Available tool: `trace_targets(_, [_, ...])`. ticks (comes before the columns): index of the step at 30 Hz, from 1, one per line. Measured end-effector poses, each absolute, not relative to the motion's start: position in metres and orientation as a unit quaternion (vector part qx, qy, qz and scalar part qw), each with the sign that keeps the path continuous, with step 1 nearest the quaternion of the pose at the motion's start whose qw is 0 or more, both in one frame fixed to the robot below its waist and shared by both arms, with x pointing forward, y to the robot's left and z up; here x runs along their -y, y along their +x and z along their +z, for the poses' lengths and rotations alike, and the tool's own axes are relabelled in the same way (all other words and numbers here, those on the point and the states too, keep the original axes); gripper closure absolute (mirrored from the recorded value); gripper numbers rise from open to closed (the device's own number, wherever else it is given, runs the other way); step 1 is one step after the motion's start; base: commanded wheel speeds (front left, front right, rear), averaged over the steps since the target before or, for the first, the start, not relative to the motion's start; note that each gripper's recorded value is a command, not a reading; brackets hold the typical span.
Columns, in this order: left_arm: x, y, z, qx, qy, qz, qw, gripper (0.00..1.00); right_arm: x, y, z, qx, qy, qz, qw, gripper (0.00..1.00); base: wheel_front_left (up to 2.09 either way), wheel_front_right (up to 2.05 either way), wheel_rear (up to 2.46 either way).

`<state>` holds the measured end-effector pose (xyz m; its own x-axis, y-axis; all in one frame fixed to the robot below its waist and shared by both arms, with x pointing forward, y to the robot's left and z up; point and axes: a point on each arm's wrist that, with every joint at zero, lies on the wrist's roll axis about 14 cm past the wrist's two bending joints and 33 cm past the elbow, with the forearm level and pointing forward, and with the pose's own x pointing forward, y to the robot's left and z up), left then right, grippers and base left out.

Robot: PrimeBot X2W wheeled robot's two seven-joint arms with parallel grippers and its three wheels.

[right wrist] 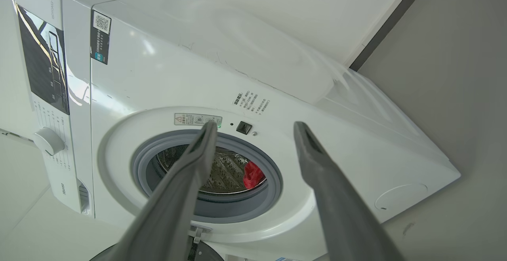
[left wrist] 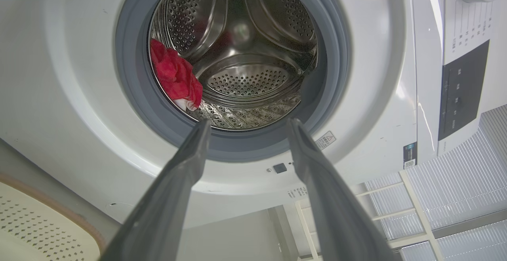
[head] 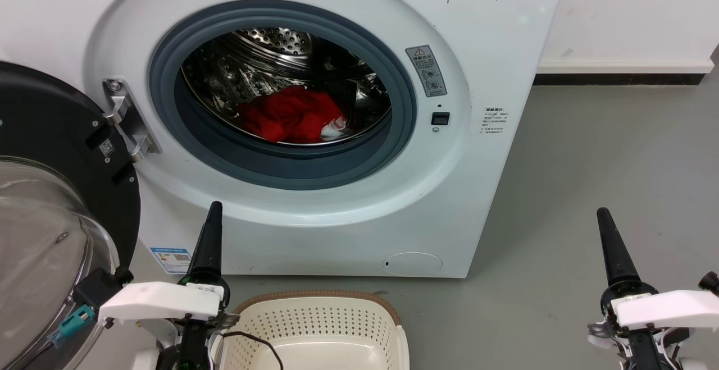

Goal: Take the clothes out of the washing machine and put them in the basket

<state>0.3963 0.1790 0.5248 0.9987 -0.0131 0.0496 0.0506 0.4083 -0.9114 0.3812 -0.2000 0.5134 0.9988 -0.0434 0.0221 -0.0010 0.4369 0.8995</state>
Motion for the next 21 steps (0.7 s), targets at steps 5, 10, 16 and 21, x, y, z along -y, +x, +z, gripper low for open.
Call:
trace_targets(5, [-0.175,0.398,0.529,0.022,-0.501,-0.026,0.865,0.0,0.199,0.381,0.518,0.027,0.481,-0.008,0.876,0.0,0.0,0.0,0.0])
trace_targets(10, [-0.175,0.399,0.532,0.03,-0.468,-0.027,0.883,0.0,0.197,0.381,0.522,0.032,0.431,-0.004,0.902,0.0,0.0,0.0,0.0])
trace_targets(16, [-0.171,0.398,0.533,0.033,-0.424,-0.033,0.904,0.0,0.196,0.38,0.525,0.038,0.377,-0.001,0.925,0.0,0.0,0.0,0.0])
trace_targets(21, [-0.17,0.398,0.535,0.038,-0.393,-0.034,0.918,0.0,0.195,0.378,0.524,0.038,0.331,0.0,0.943,0.0,0.0,0.0,0.0])
